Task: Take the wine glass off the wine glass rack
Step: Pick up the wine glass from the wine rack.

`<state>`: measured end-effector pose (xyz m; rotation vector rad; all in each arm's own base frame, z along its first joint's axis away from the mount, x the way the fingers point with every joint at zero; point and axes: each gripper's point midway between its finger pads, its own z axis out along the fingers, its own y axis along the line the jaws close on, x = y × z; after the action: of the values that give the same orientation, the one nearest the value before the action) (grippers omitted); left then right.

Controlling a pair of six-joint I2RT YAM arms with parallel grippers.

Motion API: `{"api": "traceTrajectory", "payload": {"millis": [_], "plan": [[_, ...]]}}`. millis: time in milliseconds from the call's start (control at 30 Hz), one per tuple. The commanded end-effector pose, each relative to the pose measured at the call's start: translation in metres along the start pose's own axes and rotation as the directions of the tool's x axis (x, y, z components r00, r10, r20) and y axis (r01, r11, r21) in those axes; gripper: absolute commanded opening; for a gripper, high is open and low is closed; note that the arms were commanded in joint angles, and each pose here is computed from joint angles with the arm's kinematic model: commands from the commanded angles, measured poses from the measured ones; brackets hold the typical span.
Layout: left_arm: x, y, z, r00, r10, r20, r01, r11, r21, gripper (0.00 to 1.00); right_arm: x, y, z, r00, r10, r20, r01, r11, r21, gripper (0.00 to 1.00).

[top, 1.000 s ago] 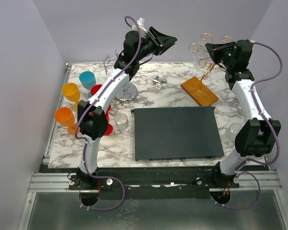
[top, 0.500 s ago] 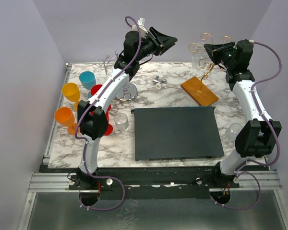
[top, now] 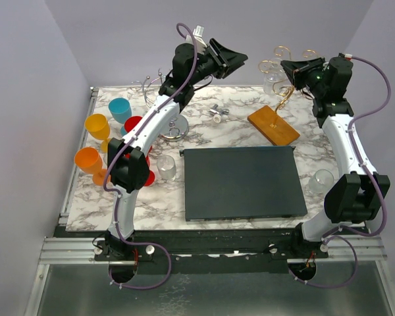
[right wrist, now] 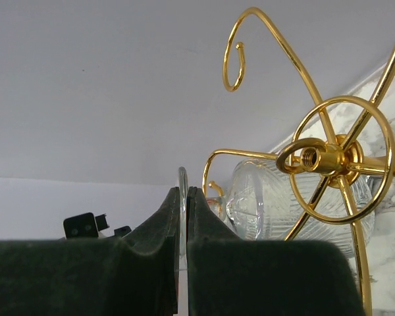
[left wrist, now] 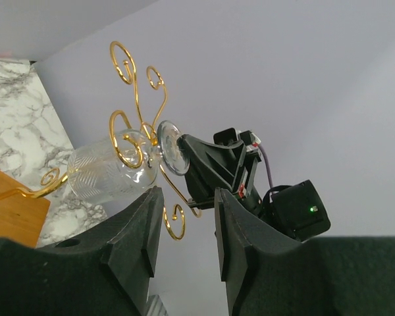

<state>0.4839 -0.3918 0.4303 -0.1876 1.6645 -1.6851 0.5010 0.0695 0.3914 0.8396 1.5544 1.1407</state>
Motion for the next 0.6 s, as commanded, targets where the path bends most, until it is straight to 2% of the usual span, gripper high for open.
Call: {"api": "traceTrajectory", "payload": {"millis": [0,567], "plan": [[0.014,0.003,0.003,0.999,-0.007,-0.049,0.007,1.0,0.007,0.44,-0.003,0.044,-0.022,0.999,-0.048,0.003,0.048,0.99,-0.132,0.01],[0.025,0.013,-0.011,0.997,0.004,-0.073,-0.006,1.0,-0.023,0.52,0.017,0.038,-0.021,0.99,-0.071,-0.121,0.055,0.99,-0.127,0.01]]}}
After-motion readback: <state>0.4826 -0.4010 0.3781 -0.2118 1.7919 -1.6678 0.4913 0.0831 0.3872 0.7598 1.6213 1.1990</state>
